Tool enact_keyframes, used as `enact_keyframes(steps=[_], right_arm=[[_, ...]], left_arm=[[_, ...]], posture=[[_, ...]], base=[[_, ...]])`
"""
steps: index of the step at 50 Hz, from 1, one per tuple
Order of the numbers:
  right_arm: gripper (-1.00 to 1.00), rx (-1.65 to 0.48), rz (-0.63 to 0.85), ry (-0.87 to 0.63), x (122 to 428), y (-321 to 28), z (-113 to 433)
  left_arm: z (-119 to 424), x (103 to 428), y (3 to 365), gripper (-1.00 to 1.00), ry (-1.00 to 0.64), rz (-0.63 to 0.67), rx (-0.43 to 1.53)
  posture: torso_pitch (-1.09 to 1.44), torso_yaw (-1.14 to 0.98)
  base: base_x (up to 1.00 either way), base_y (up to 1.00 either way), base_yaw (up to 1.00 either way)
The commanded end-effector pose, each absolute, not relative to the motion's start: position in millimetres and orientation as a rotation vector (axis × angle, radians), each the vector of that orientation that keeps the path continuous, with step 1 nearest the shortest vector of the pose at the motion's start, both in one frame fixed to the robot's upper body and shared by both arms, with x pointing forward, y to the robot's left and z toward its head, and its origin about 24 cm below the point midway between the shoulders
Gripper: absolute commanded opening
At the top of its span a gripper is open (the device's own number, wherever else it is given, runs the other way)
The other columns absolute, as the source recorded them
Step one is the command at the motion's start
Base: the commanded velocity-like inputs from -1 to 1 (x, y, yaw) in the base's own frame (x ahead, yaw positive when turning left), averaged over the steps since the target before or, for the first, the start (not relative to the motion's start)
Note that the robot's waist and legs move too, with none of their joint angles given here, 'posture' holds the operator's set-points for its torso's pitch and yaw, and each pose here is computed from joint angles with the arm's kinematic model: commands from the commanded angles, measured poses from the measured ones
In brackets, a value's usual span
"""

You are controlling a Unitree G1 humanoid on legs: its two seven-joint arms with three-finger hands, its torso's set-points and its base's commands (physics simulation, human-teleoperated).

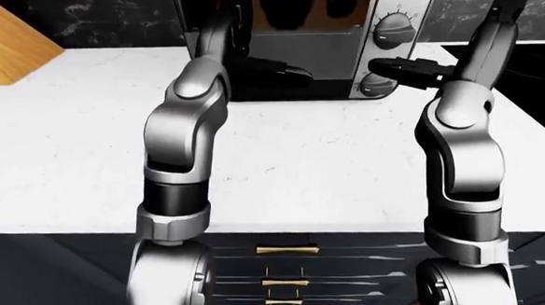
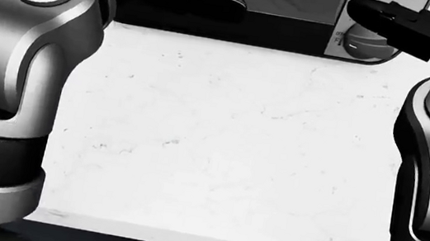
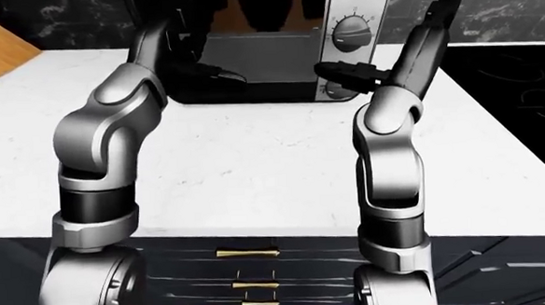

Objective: Close the toaster oven door.

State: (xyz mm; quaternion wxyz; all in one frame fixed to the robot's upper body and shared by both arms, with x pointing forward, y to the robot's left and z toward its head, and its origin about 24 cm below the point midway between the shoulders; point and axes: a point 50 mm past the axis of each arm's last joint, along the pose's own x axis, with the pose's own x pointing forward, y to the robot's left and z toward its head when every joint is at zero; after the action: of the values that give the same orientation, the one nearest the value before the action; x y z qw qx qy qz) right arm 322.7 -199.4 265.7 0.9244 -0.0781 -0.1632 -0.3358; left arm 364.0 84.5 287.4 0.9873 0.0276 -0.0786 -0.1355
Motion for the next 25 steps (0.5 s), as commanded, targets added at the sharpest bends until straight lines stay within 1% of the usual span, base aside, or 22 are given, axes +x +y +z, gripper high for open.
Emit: enact_keyframes(steps=[1,25], right_arm=[[1.0,-0.147,-0.695,-0.426,316.5,-198.1,283.8],[1.0,-0.145,-0.699,-0.424,316.0,-199.4,284.6]], left_arm=[[310.2,359.2,83.8,1.0,-0.262,-0.274,0.055],[312.0,377.8,85.7,1.0,-0.247,-0.271,0.075]], posture=[[0.0,0.0],[0.0,0.0]], base=[[0.0,0.0,0.0],[0.0,0.0,0.0]])
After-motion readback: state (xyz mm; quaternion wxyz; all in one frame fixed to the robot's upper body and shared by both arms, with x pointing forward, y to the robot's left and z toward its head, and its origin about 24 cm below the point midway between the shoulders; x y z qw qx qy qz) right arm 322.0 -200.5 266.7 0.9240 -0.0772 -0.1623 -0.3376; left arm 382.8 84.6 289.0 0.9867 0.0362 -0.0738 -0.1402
